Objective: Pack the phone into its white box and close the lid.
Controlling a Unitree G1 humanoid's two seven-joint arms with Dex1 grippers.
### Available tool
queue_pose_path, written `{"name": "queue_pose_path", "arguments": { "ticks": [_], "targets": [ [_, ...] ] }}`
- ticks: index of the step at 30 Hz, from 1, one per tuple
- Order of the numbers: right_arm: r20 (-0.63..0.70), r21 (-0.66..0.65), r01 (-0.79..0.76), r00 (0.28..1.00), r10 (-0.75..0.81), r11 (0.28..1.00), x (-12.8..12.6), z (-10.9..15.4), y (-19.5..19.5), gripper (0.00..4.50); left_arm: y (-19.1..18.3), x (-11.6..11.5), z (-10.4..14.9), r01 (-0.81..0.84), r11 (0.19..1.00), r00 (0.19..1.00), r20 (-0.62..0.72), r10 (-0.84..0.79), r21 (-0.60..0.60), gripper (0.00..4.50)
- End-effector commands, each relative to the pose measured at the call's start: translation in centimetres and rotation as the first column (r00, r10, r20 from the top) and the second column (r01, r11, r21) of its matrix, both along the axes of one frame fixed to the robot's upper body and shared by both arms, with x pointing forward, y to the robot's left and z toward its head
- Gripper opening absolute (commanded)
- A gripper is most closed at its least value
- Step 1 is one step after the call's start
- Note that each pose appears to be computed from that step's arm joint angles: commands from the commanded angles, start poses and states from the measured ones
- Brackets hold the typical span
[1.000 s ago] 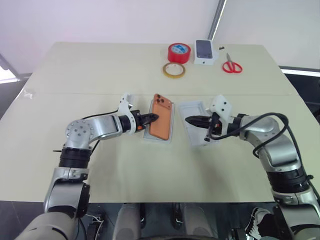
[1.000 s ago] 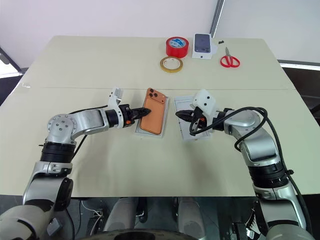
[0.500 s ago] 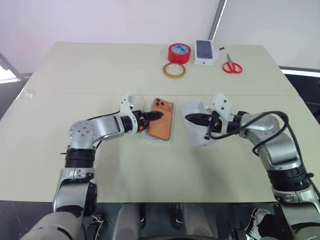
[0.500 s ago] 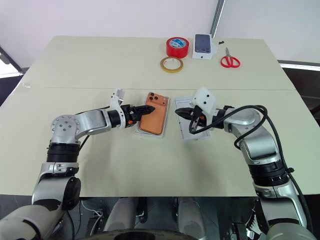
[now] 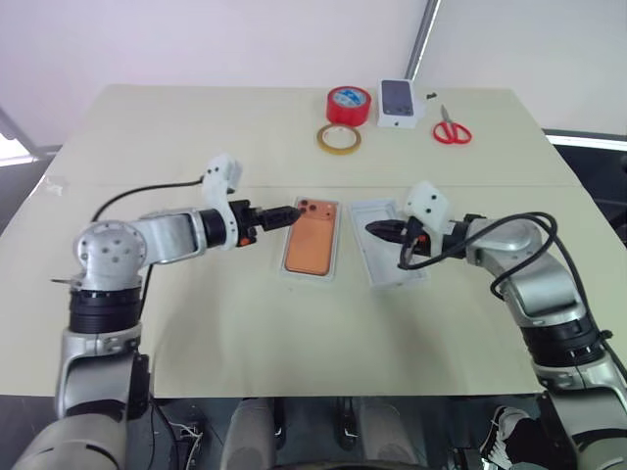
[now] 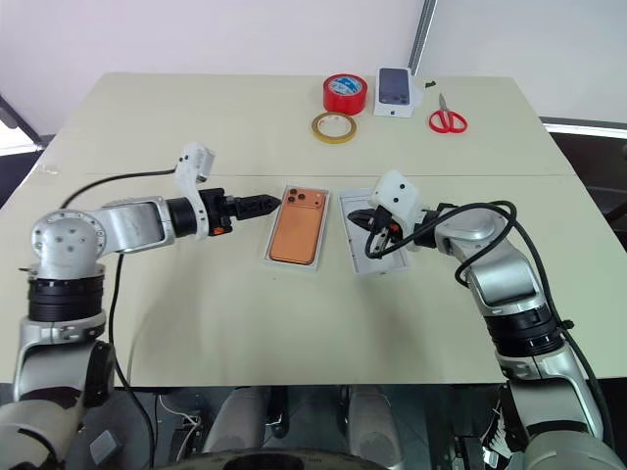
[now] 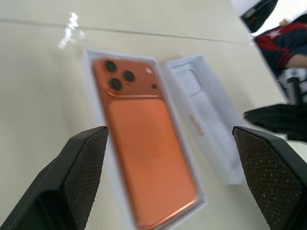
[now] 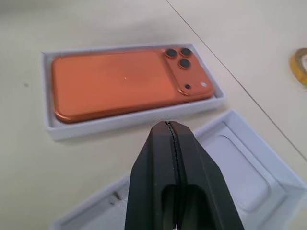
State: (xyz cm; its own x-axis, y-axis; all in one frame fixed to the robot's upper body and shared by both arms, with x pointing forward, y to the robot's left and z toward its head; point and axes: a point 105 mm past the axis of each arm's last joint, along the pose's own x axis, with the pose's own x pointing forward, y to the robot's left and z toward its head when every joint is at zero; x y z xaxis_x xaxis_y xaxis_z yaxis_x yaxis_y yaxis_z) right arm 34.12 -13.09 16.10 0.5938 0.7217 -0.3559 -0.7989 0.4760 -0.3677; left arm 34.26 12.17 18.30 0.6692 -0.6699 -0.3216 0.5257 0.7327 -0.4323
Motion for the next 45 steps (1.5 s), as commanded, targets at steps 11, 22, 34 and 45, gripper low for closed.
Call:
{"name": "queue_pose_path", "arguments": {
  "ticks": [11,22,34,45],
  "targets": [
    [0.129,-0.343,0.006,0.991,0.041,0.939,2.0,-0.1,3.6,0.00,2.1,3.0,-2.8,-0.007,0.895,0.966,0.235,-0.109,0.446,0.06],
    [0.118,-0.472,-0.073,0.982,0.145,0.879,3.3,-3.6,6.5,0.00,-3.0,3.5,-5.8,0.191,0.766,0.910,0.180,-0.372,0.614,0.06],
    [0.063,-0.462,-0.108,0.986,0.154,0.880,0.2,-3.0,3.8,0.00,-10.5,-1.3,-6.3,0.422,0.749,0.818,0.143,-0.558,0.510,0.06],
    [-0.018,-0.535,-0.029,1.000,0.024,0.845,-3.8,-4.1,-2.6,0.00,-17.6,-4.6,-7.3,0.581,0.690,0.727,0.106,-0.679,0.431,0.06]
  ]
}}
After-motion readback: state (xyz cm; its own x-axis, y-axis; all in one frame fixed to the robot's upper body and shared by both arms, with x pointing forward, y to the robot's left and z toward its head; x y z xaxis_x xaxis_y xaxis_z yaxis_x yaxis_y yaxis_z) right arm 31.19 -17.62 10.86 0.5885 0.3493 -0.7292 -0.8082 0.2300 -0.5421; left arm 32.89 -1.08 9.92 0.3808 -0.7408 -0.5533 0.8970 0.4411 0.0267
